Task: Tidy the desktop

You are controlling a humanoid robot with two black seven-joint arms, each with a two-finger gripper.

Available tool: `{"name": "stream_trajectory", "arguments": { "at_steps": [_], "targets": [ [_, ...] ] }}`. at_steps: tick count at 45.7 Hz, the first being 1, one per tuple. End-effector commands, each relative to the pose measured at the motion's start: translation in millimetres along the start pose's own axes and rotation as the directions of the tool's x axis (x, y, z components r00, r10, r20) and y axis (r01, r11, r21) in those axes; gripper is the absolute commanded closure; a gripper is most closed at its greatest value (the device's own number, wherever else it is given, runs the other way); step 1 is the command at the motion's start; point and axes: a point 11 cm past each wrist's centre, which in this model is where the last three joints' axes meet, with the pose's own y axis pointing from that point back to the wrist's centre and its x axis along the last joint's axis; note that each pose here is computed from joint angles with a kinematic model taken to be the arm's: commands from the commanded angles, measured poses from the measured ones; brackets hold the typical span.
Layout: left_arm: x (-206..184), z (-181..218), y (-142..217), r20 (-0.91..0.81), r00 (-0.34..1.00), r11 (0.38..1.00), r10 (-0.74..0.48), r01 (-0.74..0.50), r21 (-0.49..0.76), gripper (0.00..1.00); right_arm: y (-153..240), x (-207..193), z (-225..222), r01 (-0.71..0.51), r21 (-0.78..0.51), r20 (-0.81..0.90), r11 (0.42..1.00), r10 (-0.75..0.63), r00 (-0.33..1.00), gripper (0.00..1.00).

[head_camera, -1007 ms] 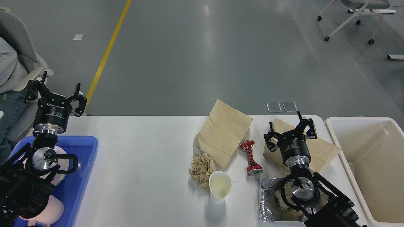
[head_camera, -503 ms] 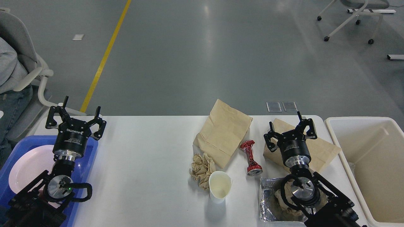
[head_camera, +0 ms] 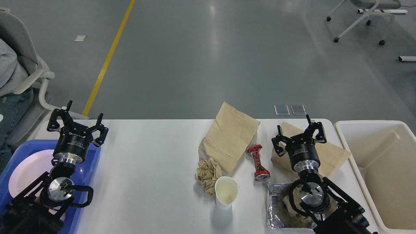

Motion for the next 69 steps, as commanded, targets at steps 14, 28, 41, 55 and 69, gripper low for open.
{"name": "stream_trajectory", "arguments": {
  "at_steps": [14, 28, 41, 55, 69],
  "targets": [
    [-10.0, -4.2, 0.6, 0.003, 0.998, 0.997, -0.058, 0.058, -0.047, 0.04, 0.4, 0.6, 0.2, -0.002, -0.001, 0.000, 1.000, 0.002, 1.000, 0.00],
    [-10.6, -3.8, 0.1, 0.003, 0.998, 0.997, -0.060, 0.060, -0.049, 0.04, 0.5, 0.6, 0.2, -0.002, -0.001, 0.000, 1.000, 0.002, 1.000, 0.00],
    [-10.3, -1.6, -0.6, 0.004, 0.998, 0.997, -0.059, 0.059, -0.054, 0.04, 0.5, 0.5, 0.2, -0.001, -0.001, 0.000, 1.000, 0.001, 1.000, 0.00],
    [-10.3, -1.6, -0.6, 0.004, 0.998, 0.997, -0.059, 0.059, -0.054, 0.04, 0.5, 0.6, 0.4, -0.002, -0.002, 0.000, 1.000, 0.002, 1.000, 0.00],
    [-10.3, -1.6, -0.6, 0.004, 0.998, 0.997, -0.059, 0.059, -0.054, 0.04, 0.3, -1.2, 1.0, 0.010, -0.007, -0.014, 1.000, -0.010, 1.000, 0.00]
  ]
}}
